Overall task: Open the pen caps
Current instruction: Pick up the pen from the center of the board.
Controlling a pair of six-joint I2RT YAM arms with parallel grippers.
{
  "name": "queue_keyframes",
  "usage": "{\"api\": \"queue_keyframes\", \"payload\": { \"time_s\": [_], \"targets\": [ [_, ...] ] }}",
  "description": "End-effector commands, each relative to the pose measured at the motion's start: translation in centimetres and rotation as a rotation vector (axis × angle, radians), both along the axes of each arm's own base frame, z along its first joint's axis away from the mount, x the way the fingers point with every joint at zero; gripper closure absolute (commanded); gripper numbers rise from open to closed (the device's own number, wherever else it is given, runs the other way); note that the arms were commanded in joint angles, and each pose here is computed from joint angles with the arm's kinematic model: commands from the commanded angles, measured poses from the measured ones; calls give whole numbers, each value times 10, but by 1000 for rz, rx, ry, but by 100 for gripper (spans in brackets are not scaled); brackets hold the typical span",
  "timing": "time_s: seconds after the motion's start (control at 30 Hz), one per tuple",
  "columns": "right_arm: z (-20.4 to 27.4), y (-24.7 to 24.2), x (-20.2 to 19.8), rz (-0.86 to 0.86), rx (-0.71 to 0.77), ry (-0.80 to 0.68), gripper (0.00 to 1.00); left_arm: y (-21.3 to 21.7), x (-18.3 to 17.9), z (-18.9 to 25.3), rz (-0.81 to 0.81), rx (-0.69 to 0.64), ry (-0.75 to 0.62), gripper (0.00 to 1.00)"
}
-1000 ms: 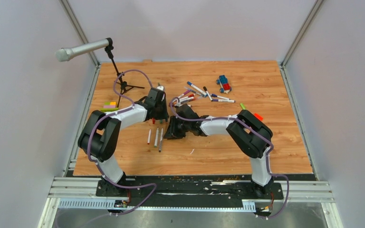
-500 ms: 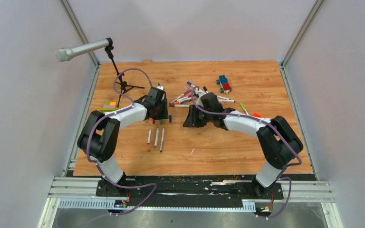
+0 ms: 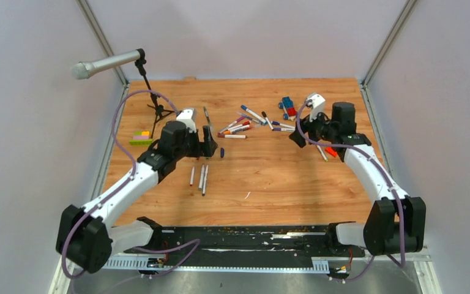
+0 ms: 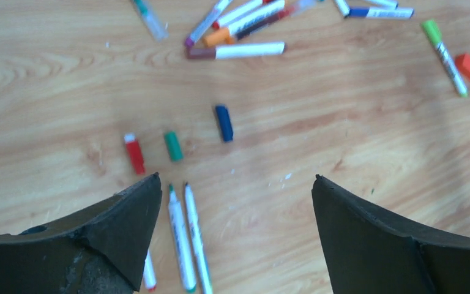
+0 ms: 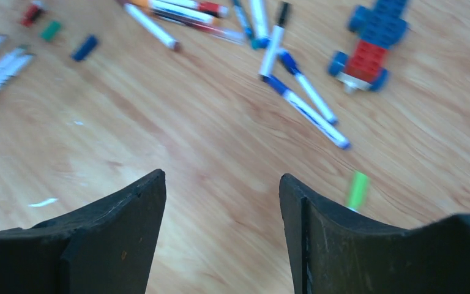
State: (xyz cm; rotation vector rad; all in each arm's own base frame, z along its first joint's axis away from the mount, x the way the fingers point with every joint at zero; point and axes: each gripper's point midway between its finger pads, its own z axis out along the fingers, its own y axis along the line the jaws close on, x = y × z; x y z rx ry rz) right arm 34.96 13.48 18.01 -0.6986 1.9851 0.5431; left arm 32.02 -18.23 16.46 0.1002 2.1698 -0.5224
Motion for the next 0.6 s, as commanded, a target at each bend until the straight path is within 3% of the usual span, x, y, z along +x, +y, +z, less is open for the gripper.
{"api": "queue_keyframes", "payload": {
  "time_s": [0.0, 0.23, 0.57],
  "targets": [
    [-32, -62, 17, -67, -138, 50, 32, 13, -25, -4, 11, -50, -51, 0],
    [-79, -115, 34, -176, -321, 203, 38, 12, -66, -9, -41, -166, -44, 0],
    [-109, -136, 42, -235, -380, 299, 59, 10, -94, -28, -31, -316, -22, 0]
  ]
}}
